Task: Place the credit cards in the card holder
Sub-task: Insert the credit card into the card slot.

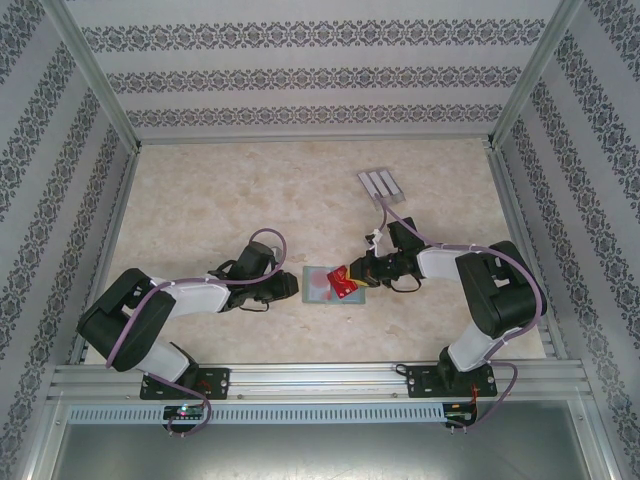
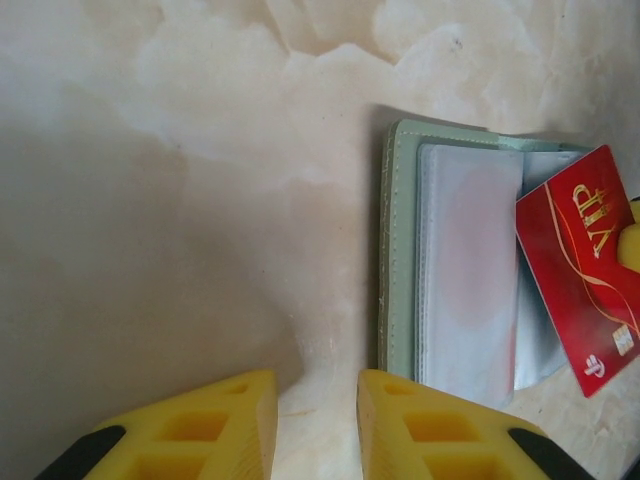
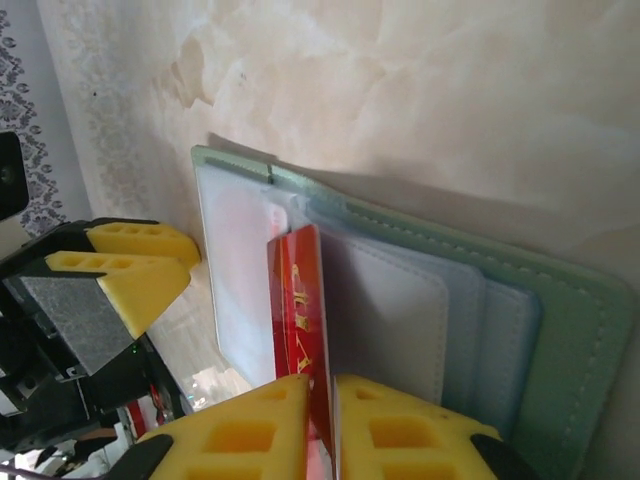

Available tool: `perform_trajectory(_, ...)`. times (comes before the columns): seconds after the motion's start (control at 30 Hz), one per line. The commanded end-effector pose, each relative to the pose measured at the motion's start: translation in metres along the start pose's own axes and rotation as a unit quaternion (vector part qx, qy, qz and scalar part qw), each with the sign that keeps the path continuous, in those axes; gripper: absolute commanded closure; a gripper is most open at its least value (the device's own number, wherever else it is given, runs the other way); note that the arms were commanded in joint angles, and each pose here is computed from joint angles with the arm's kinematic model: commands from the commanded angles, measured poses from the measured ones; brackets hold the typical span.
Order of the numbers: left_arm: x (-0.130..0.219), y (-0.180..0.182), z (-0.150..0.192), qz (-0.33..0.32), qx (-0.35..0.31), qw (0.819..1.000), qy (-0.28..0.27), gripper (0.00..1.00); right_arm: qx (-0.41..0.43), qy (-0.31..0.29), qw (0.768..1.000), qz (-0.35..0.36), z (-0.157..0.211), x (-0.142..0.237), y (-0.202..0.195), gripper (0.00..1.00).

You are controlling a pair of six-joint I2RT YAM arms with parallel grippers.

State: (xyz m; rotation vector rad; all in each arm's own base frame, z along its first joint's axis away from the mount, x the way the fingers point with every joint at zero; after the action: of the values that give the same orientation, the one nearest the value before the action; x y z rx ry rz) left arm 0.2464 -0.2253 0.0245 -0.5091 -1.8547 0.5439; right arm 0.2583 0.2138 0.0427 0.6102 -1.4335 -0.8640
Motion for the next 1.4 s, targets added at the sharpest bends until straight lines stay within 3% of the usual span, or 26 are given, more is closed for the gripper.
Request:
perform_trajectory(0.0, -0.016, 0.01, 0.023, -0.011, -0.008, 0.999, 0.044, 0.73, -0.014, -0.013, 1.0, 0.01, -0.001, -0.004, -0.001, 0.81)
perform_trajectory(0.3, -0.015, 0.007, 0.021, -0.016, -0.014, 0.999, 0.044, 0.75, -0.026, -0.042, 0.998, 0.035, -0.003, -0.01, -0.005, 0.83)
perform_trajectory(0.67, -0.02, 0.008, 0.025, -0.011, -0.01, 0.998, 0.054, 0.75, -0.047, -0.07, 0.996, 0.036, 0.002, -0.014, -0.005, 0.98)
perform_trajectory(1.07, -0.019, 0.004, 0.023, -0.009, -0.02, 0.998, 0.052, 0.75, -0.033, -0.111, 0.992, 0.055, 0.009, -0.021, 0.006, 0.97)
perform_trajectory(1.37, -0.024, 0.003, 0.027, 0.001, -0.019, 0.998, 0.061, 0.75, -0.011, -0.109, 0.992, 0.062, 0.013, -0.041, 0.022, 0.94)
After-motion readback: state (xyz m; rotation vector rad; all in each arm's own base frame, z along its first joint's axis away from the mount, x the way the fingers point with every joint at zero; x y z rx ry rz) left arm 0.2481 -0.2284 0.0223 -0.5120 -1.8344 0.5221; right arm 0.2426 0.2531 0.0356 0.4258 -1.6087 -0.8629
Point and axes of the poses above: each hand's point on the last joint's axis, 136 mm out from that joint toward the fingers, its own x axis back along the fingers, its own y axis along the line the jaws close on, z = x × y, the point moved 1 cm from there along x, back along the fingers, and after that the axes turned 6 degrees about -x, right-handed, at the moved point
